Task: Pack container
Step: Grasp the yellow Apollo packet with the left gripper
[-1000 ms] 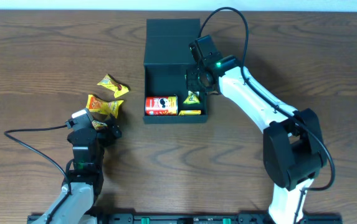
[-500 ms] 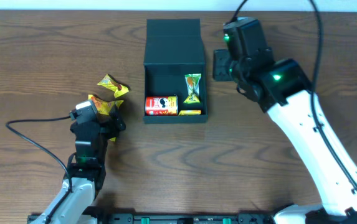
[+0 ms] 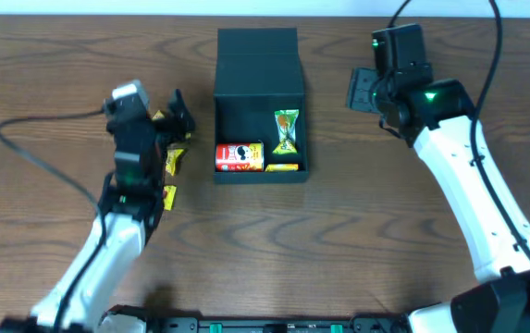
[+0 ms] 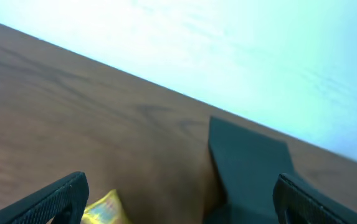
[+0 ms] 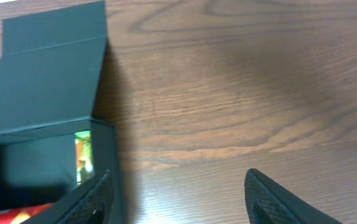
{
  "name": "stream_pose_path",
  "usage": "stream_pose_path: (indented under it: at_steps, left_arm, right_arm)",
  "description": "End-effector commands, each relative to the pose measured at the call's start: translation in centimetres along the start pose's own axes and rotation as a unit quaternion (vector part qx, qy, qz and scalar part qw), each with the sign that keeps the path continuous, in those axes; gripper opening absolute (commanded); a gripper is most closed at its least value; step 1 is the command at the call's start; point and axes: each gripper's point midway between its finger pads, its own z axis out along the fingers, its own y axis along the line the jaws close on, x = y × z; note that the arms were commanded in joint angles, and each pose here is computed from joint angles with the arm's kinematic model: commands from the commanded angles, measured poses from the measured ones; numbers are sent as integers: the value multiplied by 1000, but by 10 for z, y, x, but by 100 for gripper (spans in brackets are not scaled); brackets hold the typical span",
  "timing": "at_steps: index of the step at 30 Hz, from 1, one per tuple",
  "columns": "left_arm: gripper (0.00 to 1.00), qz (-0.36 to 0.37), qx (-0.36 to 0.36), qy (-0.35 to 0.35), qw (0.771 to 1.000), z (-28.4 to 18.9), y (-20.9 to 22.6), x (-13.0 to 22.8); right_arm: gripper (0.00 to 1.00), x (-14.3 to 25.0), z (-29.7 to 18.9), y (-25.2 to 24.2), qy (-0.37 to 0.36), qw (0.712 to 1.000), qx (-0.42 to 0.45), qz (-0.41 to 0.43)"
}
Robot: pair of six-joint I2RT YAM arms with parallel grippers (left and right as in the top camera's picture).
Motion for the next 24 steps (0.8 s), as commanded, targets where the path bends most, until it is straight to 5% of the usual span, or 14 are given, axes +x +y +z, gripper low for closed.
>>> stream_pose_path:
  at_steps: [1,7,11,16,24]
  left_arm:
    - [96,-26,2,34,999,33,-8,14]
    - [100,-78,-73,96,990,87,4,45]
    - [88,-72,-150,144,975,100,23,62]
    - [87,-125,-233,161,951,89,43,67]
    - [84,-159,-272,239,919,66,54,107]
  right_arm:
    - [69,7,8,-7,12,1000,-2,13]
    - [73,8,9,-10,14,1000,0,15]
    - [75,8,9,-8,16,1000,-6,16]
    - [77,12,9,-7,23,1000,-8,15]
    - [80,13,8,-5,26,999,-12,15]
